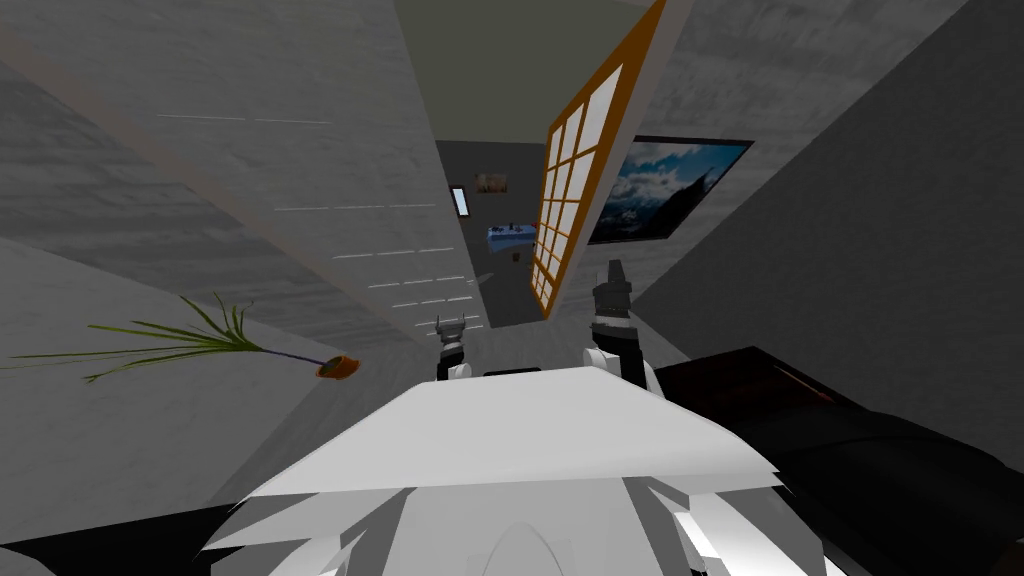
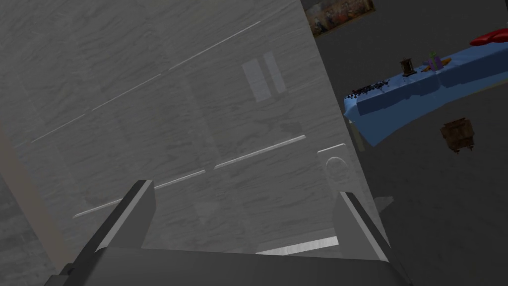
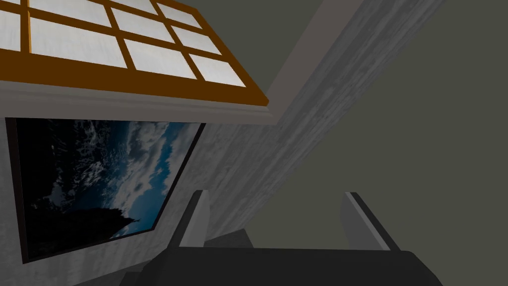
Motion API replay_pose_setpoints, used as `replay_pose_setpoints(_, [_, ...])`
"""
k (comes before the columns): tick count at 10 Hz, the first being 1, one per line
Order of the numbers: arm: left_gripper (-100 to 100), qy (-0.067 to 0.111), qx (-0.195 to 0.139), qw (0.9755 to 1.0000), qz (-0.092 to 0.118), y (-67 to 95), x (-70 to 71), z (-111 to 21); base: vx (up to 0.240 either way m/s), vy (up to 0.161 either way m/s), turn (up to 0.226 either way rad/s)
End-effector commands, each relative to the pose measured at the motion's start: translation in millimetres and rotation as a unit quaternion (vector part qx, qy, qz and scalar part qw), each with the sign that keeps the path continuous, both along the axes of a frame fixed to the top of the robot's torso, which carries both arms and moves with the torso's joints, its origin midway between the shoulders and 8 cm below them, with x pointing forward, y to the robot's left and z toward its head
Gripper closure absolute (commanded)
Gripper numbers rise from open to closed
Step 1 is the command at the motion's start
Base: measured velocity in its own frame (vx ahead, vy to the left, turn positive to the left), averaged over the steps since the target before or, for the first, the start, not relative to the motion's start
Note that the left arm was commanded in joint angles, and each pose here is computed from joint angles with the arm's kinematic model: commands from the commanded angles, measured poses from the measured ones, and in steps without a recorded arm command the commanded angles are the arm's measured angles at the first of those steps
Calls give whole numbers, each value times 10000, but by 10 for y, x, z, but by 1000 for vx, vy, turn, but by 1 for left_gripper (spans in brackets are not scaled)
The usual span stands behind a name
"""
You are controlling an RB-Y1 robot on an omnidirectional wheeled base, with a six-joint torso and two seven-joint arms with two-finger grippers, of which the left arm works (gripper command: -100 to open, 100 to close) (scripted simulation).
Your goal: Push the door open
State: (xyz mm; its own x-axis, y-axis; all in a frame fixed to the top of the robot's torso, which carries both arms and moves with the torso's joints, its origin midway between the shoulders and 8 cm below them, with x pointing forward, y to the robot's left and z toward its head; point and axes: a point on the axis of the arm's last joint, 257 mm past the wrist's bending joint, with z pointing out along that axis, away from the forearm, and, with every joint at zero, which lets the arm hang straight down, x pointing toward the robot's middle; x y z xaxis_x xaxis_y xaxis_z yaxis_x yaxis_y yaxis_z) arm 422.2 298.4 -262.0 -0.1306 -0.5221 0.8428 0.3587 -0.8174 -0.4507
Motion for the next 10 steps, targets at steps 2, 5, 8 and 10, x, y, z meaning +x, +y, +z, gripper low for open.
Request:
replay_pose_setpoints(2, [-100, 79, -324, 9994, 2, 8, -15, -173, 76, 60, -145])
replay_pose_setpoints(5, [-100, 168, -676, 9976, 17, 12, -29, -356, 78, 70, -138])
replay_pose_setpoints(8, [-100, 269, -1112, 9934, 53, 0, -56, -578, 76, 79, -166])
replay_pose_setpoints(10, [-100, 317, -1321, 9907, 77, -9, -73, -685, 90, 92, -154])
